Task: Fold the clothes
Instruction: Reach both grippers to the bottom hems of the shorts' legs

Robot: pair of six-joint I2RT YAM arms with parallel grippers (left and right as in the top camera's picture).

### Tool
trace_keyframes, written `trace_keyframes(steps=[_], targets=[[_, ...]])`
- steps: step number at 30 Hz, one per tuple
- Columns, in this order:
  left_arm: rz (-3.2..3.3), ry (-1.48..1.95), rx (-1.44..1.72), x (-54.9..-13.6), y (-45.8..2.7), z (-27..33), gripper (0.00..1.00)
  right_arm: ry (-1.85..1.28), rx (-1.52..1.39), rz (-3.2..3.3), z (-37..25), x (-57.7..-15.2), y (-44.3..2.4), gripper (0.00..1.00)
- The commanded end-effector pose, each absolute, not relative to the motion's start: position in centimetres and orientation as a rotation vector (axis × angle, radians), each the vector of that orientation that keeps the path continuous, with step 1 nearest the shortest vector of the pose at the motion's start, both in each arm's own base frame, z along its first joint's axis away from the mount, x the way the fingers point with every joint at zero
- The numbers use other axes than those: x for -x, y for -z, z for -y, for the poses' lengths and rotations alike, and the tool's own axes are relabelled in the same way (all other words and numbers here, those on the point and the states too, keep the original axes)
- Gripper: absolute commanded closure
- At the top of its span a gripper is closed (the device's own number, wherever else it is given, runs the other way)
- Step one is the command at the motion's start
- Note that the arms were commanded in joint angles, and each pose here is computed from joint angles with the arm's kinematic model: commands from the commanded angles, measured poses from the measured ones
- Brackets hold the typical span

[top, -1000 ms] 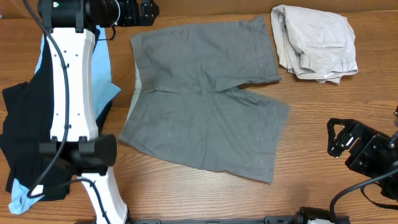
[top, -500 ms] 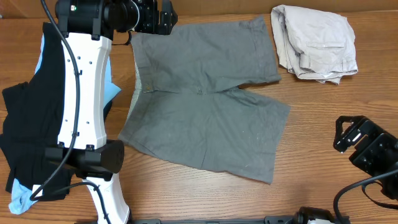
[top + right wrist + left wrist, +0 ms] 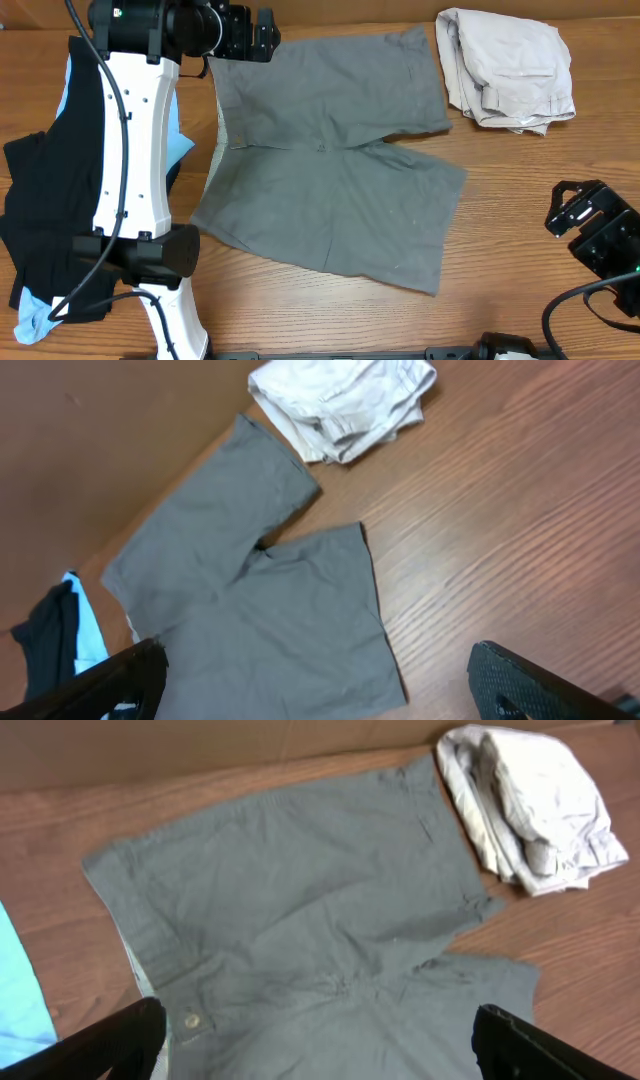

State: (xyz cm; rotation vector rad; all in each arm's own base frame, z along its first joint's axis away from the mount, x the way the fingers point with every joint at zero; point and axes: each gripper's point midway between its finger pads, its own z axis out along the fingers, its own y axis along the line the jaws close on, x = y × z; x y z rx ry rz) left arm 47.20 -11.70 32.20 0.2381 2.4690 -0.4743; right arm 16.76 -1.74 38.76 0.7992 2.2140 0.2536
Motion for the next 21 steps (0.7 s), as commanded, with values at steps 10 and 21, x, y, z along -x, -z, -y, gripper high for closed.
trace_keyframes(steps=[10,21], targets=[[-2.818,0.234,-0.069,-43.2,-25.5,12.2,0.00,-0.312,-0.899,-2.408,1.4,-24.1,-32.0,0.00],[-2.928,0.107,-0.026,-41.6,-23.3,10.9,0.00,-0.271,-0.950,-2.673,-2.7,-30.4,-21.2,0.00]])
